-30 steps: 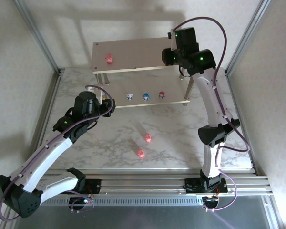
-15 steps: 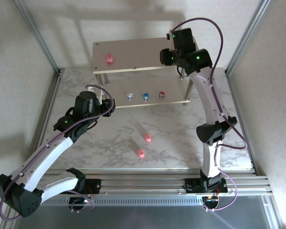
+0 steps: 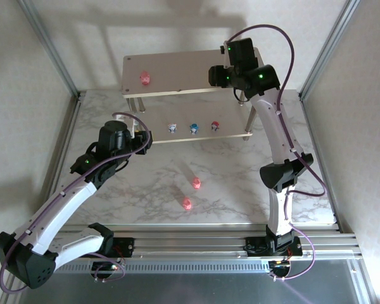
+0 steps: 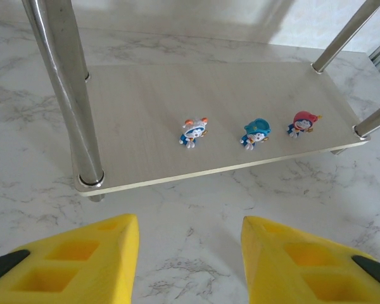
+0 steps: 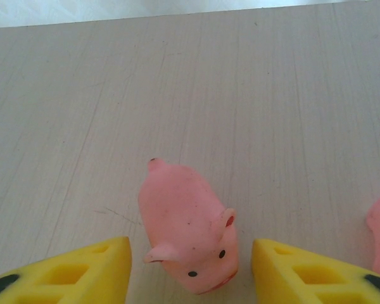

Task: Place and organize the plastic toys onto the shelf

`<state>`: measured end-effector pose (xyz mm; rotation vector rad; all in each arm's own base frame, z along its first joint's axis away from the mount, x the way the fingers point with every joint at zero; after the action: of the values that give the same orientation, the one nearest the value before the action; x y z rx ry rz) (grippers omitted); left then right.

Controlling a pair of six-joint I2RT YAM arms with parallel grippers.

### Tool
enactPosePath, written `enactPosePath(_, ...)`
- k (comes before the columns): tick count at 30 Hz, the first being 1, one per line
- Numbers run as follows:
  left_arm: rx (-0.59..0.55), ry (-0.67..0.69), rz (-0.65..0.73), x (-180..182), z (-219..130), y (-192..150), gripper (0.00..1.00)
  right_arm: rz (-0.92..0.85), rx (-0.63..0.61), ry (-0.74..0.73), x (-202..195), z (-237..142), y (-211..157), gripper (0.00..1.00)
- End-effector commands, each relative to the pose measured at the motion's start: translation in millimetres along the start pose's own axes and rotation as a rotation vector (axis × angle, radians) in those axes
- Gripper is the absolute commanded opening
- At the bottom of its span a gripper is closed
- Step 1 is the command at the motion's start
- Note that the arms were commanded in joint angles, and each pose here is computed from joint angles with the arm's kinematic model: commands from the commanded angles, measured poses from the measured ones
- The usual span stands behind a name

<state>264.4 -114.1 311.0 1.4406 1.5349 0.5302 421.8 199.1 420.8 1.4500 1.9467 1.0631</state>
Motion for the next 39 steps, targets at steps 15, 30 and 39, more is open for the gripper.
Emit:
enactPosePath(15, -0.016, -0.002, -0.004, 4, -7, 1, 0.46, 0.004, -0.016, 0.083, 19, -20, 0, 0.59)
enactPosePath(30, -0.019, -0.007, -0.010, 5, -11, -1, 0.46, -0.008, -0.036, 0.052, 20, -38, -3, 0.62)
enactPosePath(39, 0.071, -0.072, -0.043, 5, -4, -29, 0.47, 0.027, -0.225, -0.031, -1, -122, -6, 0.64)
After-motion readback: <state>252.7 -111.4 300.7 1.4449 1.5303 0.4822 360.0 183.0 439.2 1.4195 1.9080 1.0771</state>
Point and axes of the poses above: each hand's point on the last joint's axis, 136 mm out from that joint toward the fingers, its own z axis out along the fingers, its own x axis along the line the jaws close on, y = z × x, the point moved 7 cm from there along -z, back along the fingers, and after that the axes turned 5 degrees about -z, right-handed, at the moved point
